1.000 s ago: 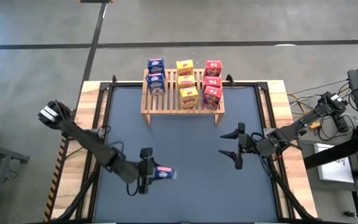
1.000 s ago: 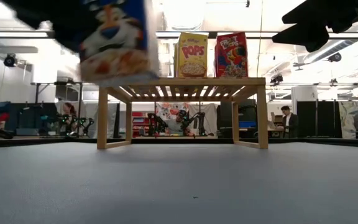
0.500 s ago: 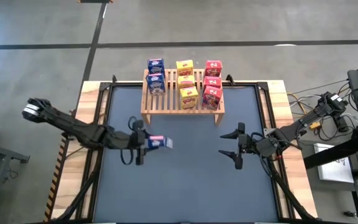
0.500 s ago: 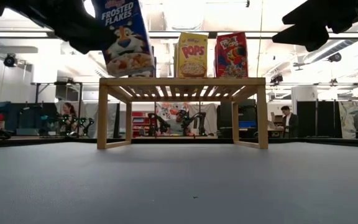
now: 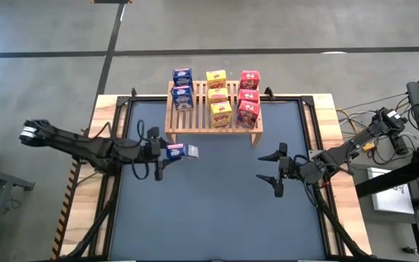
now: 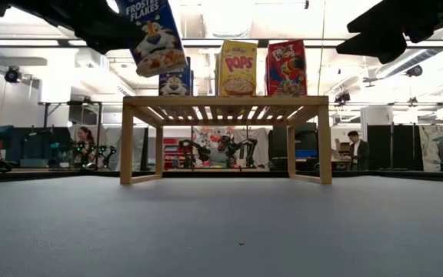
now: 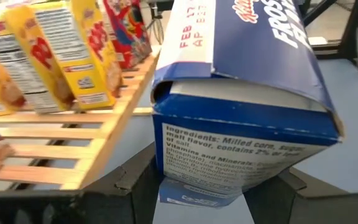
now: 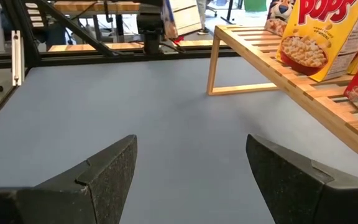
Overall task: Stack cereal on shelf
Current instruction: Put the blue cereal box on the shelf aligned with the other blue cereal boxes
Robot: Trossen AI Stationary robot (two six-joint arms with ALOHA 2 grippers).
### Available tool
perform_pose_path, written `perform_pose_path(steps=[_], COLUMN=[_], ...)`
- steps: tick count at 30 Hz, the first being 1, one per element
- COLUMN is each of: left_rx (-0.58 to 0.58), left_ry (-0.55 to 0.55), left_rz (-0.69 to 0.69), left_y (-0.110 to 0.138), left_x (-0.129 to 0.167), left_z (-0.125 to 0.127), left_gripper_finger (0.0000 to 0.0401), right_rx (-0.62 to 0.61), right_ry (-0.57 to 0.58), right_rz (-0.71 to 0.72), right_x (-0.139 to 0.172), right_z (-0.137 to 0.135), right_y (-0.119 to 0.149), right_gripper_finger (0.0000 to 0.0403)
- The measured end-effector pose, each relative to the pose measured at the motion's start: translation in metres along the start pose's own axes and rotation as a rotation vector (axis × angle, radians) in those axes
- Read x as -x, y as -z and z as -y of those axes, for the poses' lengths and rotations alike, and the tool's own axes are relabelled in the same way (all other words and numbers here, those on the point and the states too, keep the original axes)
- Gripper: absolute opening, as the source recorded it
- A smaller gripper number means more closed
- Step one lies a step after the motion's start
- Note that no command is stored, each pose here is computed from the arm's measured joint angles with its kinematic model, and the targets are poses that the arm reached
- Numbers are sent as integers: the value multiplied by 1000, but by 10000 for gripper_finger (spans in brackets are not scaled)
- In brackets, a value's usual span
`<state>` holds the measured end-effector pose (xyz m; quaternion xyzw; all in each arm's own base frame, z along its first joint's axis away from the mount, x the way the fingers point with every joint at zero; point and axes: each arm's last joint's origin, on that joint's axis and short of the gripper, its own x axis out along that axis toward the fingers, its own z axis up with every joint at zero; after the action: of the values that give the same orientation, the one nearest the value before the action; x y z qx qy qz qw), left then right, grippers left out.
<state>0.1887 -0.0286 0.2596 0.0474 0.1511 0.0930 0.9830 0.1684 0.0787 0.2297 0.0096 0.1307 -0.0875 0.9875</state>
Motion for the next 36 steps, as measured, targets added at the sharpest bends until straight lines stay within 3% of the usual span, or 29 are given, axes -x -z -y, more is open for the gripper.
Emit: perform_pose_path(steps=[18,36], left_rx=[3,-73], left_ry=[-151,-108], left_rz=[-44,-115], left_y=[-5,-37], left_x=[11,12], left_z=[-45,-89], left_gripper_finger=[178,178], right_rx=[19,19], right_ry=[1,1], right_rz=[1,0], right_x=[0,0], right_z=[0,0], right_y=[0,0], right_gripper_finger=[290,290])
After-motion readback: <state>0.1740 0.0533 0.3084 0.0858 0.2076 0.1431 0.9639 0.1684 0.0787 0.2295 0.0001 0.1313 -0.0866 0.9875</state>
